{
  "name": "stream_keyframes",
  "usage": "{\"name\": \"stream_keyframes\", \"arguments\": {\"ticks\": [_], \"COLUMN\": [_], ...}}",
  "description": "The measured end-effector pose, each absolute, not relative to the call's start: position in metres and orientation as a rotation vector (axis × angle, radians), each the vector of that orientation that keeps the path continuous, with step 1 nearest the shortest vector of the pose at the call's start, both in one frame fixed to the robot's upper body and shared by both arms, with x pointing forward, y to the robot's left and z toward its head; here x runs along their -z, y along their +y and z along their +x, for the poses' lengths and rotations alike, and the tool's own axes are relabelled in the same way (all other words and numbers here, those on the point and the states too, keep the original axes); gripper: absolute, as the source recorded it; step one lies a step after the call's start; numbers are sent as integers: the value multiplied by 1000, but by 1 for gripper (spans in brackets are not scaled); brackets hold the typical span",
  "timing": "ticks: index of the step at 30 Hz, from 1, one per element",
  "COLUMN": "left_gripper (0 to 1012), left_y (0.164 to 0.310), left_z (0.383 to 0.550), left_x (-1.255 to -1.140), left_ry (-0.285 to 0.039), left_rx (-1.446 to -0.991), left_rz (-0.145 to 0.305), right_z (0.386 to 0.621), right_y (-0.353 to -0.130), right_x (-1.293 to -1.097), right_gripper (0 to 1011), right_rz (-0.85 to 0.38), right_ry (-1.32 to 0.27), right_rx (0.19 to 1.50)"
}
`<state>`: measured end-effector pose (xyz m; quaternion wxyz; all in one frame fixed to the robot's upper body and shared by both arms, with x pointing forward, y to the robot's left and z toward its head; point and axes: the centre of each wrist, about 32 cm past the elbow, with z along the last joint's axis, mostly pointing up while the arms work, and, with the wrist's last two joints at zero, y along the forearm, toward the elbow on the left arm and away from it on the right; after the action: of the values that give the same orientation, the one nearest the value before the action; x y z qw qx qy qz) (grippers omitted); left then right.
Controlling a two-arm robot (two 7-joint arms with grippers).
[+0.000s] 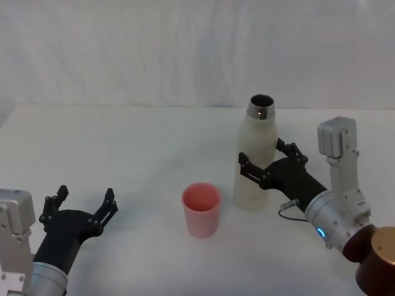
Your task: Grasp the thermos with one hand and pour water into the cup lid.
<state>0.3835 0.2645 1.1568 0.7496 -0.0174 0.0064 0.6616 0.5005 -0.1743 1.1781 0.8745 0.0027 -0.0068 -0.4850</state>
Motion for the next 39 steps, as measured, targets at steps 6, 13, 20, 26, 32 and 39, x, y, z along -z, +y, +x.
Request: {"name": "stream_keyframes", "arguments": {"ticks": [6, 13, 20, 26, 32, 39], "left_gripper": [1001, 1001, 1001, 1001, 1001, 1001], "left_y": [265, 265, 265, 265, 265, 265], "left_z": [384, 384, 384, 384, 384, 384], "left_x": [-1157, -1157, -1157, -1157, -1157, -1157], "left_ry": [14, 14, 14, 14, 14, 14], "left_rx": [-1446, -1446, -1446, -1446, -1446, -1446], "left_rz": [-38, -38, -38, -38, -38, -38], "right_z": [503, 507, 509, 511, 512, 513], "right_y": [-172, -168, -167, -166, -165, -164], "right_x": [-1178, -1177, -1178, -1178, -1179, -1178], "right_gripper": [1000, 1000, 1000, 1000, 1000, 1000], "right_rz": [8, 2, -3, -6, -6, -4], "right_ry": [-14, -17, -22, -24, -22, -17], "right_rx": [1010, 1007, 1007, 1007, 1007, 1004]}}
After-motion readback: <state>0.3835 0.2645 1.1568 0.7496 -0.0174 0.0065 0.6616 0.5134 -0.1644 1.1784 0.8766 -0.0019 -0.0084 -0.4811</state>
